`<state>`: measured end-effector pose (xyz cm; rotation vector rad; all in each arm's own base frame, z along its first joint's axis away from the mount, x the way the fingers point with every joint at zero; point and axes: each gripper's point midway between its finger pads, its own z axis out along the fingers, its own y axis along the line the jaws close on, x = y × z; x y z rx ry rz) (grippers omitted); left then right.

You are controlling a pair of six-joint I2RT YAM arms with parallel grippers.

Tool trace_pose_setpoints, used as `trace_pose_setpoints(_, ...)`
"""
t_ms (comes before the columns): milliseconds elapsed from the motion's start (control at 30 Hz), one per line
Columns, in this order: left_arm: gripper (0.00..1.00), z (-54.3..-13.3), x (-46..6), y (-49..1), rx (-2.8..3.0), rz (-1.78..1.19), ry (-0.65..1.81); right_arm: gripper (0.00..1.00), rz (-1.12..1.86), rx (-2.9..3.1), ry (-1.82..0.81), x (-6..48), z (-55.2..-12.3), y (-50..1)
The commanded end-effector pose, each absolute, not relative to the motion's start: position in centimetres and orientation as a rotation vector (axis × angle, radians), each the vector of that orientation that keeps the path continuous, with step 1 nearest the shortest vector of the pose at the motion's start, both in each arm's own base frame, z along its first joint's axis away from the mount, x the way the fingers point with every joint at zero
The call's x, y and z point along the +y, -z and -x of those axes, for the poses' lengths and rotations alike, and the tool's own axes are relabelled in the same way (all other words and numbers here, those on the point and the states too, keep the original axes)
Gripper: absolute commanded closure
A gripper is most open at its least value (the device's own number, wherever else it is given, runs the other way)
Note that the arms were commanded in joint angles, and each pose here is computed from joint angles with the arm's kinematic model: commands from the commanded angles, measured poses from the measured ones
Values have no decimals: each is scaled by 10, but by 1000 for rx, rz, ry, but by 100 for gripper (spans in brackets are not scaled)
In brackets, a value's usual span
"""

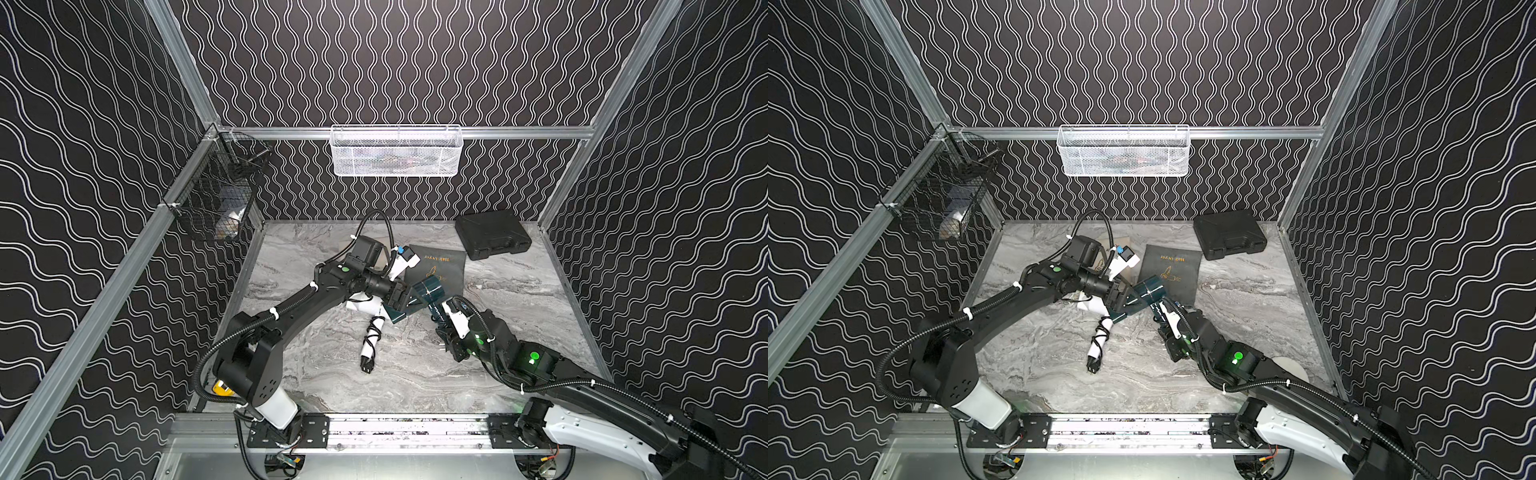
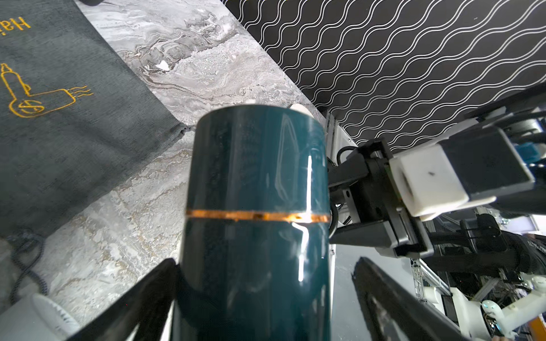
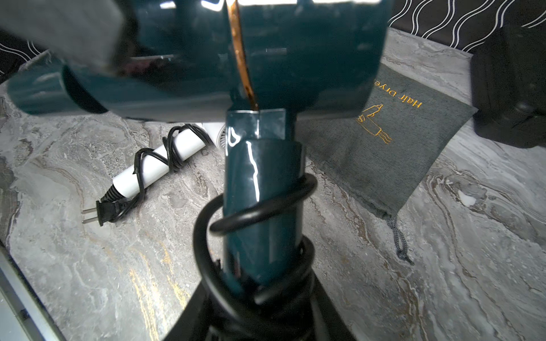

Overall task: Pack away hair dryers
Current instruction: Fold the hair dryer.

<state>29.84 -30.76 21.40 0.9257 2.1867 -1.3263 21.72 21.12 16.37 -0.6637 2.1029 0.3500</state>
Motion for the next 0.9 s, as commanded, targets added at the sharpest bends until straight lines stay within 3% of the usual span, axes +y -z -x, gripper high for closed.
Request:
trace_pose_setpoints(0, 7, -290, -310, -216, 2167, -982, 1380, 87, 670, 2017, -389, 221, -221, -184)
trace_pose_setpoints(233, 18, -287, -315, -217, 2155, -1002, 1411, 87, 696, 2008, -401, 227, -220, -187)
trace_pose_setpoints(533, 66, -280, -322, -231, 2091, -987, 1478, 87, 603, 1972, -493, 230, -220, -204)
trace_pose_setpoints(733, 97, -282, -327, -253, 1990, -844, 1522, 88, 414, 1914, -691, 238, -221, -229)
trace_pose_setpoints(867, 100, -282, -329, -265, 1936, -713, 1522, 89, 341, 1903, -813, 249, -221, -241)
